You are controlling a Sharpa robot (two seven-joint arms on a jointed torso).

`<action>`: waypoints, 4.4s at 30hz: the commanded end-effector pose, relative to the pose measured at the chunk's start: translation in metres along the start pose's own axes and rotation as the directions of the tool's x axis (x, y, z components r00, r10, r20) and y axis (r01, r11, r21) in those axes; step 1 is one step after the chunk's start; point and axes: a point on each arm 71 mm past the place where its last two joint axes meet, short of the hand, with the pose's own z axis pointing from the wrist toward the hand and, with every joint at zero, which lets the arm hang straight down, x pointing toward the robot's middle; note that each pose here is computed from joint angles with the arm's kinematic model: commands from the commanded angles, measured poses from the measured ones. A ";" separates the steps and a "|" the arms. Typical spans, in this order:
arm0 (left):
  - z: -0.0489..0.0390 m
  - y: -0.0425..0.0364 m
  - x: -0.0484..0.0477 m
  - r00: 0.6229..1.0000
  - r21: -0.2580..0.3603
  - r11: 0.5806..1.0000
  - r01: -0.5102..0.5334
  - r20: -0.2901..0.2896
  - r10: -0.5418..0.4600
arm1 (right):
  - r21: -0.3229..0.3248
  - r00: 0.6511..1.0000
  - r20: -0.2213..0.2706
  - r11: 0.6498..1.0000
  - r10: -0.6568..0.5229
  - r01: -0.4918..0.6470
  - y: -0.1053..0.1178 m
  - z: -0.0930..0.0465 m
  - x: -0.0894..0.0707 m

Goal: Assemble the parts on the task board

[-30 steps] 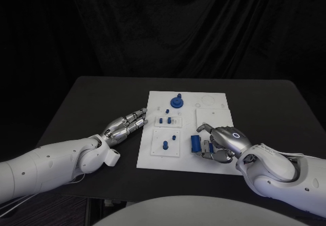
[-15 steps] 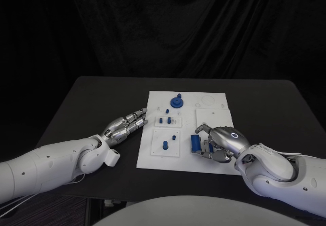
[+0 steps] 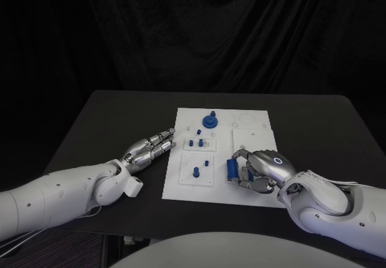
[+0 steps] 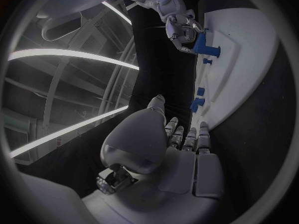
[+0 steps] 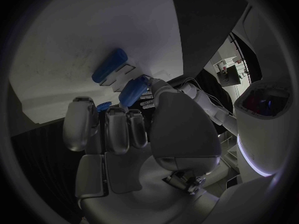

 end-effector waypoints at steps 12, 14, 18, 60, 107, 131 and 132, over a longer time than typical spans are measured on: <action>-0.0015 -0.0017 0.0016 1.000 0.038 0.999 0.008 -0.001 -0.008 | -0.009 0.994 0.098 0.999 0.053 -0.052 0.002 -0.017 -0.019; -0.0015 -0.0023 0.0019 1.000 0.046 0.999 0.007 0.000 -0.008 | 0.001 0.994 0.092 0.998 0.060 -0.060 0.001 -0.019 -0.020; -0.0013 -0.0032 0.0025 1.000 0.059 0.998 0.007 0.001 -0.007 | 0.015 0.995 0.073 0.998 0.064 -0.065 0.000 -0.018 -0.019; -0.0007 -0.0024 0.0023 1.000 0.055 0.998 0.011 -0.004 -0.010 | 0.080 0.989 -0.148 0.997 0.019 -0.008 -0.004 -0.004 0.005; -0.0024 0.0009 0.0015 1.000 0.044 0.999 0.010 0.002 -0.010 | 0.004 0.997 0.008 0.998 0.070 -0.070 0.002 -0.007 -0.008; -0.0028 0.0029 0.0029 1.000 0.033 0.999 0.019 -0.006 -0.019 | 0.048 0.995 -0.095 0.999 0.027 -0.023 0.000 -0.002 0.002; -0.0029 0.0030 0.0029 1.000 0.033 0.999 0.020 -0.007 -0.019 | 0.048 0.995 -0.095 0.999 0.026 -0.022 0.000 -0.002 0.002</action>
